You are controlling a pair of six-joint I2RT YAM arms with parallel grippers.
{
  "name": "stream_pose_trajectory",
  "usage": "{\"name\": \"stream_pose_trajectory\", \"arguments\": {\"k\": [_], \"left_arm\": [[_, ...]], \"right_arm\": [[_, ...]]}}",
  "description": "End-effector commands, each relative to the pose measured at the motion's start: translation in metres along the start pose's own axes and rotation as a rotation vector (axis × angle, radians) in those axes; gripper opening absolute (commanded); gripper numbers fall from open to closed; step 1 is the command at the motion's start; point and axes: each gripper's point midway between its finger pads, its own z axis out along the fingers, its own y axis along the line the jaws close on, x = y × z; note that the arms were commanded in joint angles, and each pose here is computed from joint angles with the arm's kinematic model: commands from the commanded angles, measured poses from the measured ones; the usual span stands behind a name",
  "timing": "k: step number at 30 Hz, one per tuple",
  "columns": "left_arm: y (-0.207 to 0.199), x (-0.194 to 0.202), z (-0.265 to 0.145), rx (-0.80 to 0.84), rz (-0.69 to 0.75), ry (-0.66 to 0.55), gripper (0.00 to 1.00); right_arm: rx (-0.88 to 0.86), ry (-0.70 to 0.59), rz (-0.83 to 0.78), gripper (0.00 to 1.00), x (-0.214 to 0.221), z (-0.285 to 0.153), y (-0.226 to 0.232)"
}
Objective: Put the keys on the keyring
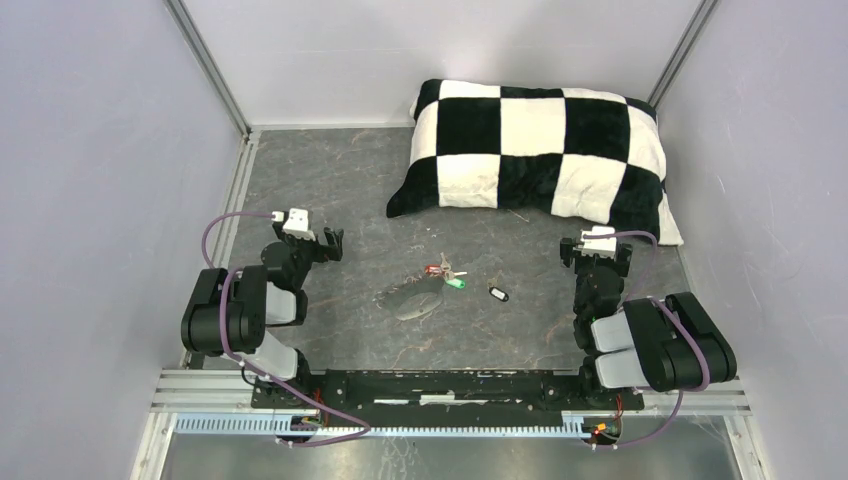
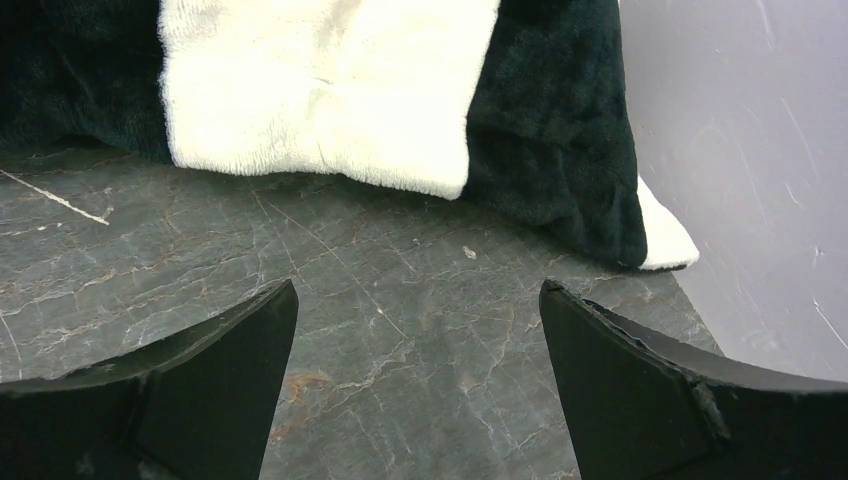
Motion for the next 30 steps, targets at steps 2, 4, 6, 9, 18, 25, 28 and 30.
{"name": "stream_pose_trajectory", "arguments": {"k": [2,4,6,9,18,25,28,30], "left_arm": [[0.002,-0.016,0.003,-0.013,0.0,-0.055,1.0],[0.002,-0.016,0.003,-0.011,0.0,-0.053,1.0],[0.002,-0.016,0.004,-0.011,-0.001,-0.05,1.0],[0.004,-0.018,0.002,-0.021,-0.008,-0.057,1.0],[0.013,-0.053,0.024,0.017,0.018,0.292,1.0],[0.011,-0.065,0.004,0.031,-0.011,0.512,1.0],[0.007,-0.071,0.002,0.042,-0.064,0.571,1.0],[0.003,-0.073,0.001,0.055,-0.096,0.602,1.0]], "right_arm": [[-0.006,0.012,0.003,0.98,0.014,-0.02,-0.006],[-0.008,0.011,0.003,0.98,0.014,-0.02,-0.005],[-0.007,0.015,0.006,0.98,0.015,-0.019,-0.005],[0.1,0.031,0.046,0.98,0.014,-0.02,-0.023],[0.034,0.204,0.444,0.98,-0.049,0.019,0.009],[-0.432,0.186,0.24,0.98,-0.113,-0.007,0.131],[-0.562,0.248,0.099,0.92,-0.12,-0.031,0.191],[-0.628,0.264,0.017,0.87,-0.123,-0.048,0.226]]}}
